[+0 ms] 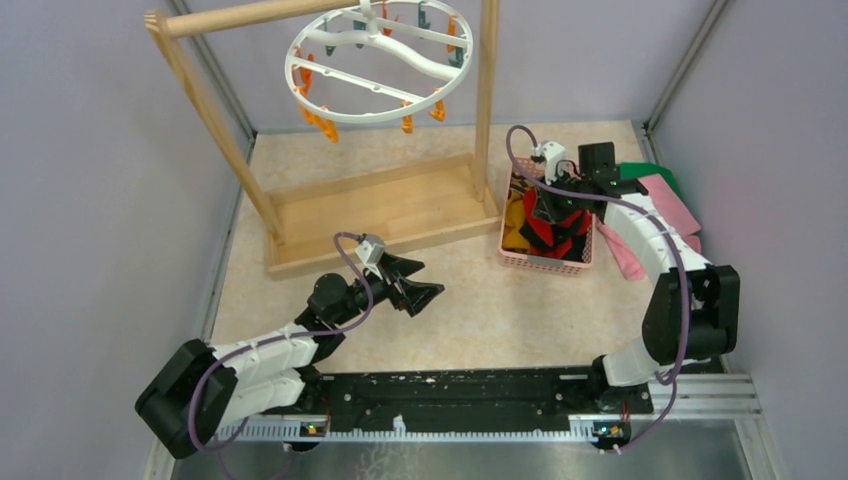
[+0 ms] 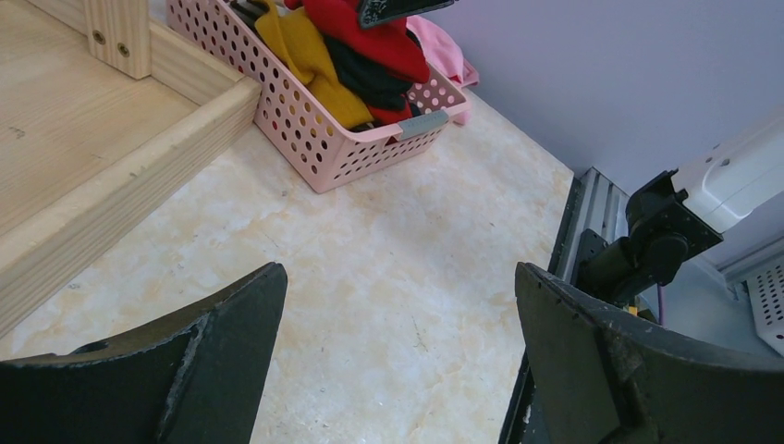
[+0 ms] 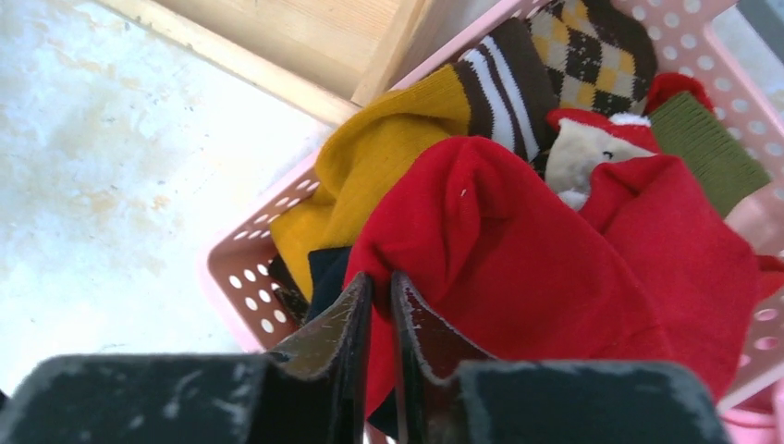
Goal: Clip the socks to the hanger
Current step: Pick up the sock from the bin.
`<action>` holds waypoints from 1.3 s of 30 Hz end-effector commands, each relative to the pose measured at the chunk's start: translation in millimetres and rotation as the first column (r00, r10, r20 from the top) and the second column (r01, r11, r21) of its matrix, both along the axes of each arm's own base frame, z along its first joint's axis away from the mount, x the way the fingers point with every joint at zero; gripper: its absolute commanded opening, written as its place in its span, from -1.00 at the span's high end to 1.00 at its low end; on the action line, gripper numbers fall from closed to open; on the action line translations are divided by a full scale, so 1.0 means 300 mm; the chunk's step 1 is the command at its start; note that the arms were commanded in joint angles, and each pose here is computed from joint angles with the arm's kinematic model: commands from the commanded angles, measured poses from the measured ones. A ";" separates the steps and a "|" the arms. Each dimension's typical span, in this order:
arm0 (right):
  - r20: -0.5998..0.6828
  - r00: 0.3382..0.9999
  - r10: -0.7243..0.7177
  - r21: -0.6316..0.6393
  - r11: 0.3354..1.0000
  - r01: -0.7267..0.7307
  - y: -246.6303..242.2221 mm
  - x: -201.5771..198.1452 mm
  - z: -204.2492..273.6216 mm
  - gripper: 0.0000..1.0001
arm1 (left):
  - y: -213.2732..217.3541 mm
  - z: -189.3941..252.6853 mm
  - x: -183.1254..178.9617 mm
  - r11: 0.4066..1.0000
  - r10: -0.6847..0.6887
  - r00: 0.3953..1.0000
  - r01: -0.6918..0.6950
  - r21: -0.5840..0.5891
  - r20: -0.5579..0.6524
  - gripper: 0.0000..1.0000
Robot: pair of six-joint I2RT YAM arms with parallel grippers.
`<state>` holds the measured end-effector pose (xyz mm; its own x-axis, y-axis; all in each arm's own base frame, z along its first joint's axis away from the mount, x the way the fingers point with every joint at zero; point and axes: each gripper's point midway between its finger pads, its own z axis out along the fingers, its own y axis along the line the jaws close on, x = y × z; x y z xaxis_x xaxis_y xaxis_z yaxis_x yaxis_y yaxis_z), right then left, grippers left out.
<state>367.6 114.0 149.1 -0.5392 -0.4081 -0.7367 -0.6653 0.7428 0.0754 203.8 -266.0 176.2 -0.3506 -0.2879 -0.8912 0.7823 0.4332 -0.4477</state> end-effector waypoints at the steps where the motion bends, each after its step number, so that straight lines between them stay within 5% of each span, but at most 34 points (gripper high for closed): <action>1: 0.039 0.999 0.014 -0.001 1.000 -0.014 0.007 0.009 0.040 0.84 | -0.009 0.089 -0.010 0.997 -0.021 0.997 0.026 -0.066 0.071 -0.98; 3: 0.064 0.998 0.006 -0.007 1.000 -0.005 0.000 0.009 0.061 0.99 | -0.010 0.087 -0.010 0.997 -0.023 0.997 0.027 -0.067 0.068 -0.98; 12: 0.284 0.959 0.013 0.014 1.000 -0.017 -0.030 -0.025 0.318 1.00 | -0.024 0.096 -0.017 0.995 -0.051 0.996 0.057 -0.085 0.072 -0.98; 18: 0.325 0.935 0.145 0.108 0.976 -0.189 0.030 -0.094 0.463 1.00 | -0.047 0.115 -0.016 0.991 -0.081 0.994 0.088 -0.099 0.071 -0.98; 24: 0.330 0.863 0.382 0.240 0.850 -0.468 0.174 -0.230 0.569 1.00 | -0.057 0.209 -0.051 0.958 -0.138 0.989 0.147 -0.247 0.054 -0.98; 29: 0.336 0.787 0.518 0.279 0.743 -0.608 0.277 -0.334 0.617 1.00 | -0.056 0.252 -0.035 0.907 -0.161 0.983 0.112 -0.407 -0.087 -0.96; 39: 0.284 0.639 0.715 0.250 0.588 -0.769 0.443 -0.493 0.409 1.00 | -0.010 0.161 0.054 0.839 -0.104 0.911 -0.136 -0.527 -0.400 -0.93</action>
<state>230.0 239.1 281.7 -0.0876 -0.3663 -0.9264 -0.9961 0.0187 0.0868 214.3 -282.9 201.0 -0.6553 -0.5718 -0.4936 0.5133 0.1423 -0.8463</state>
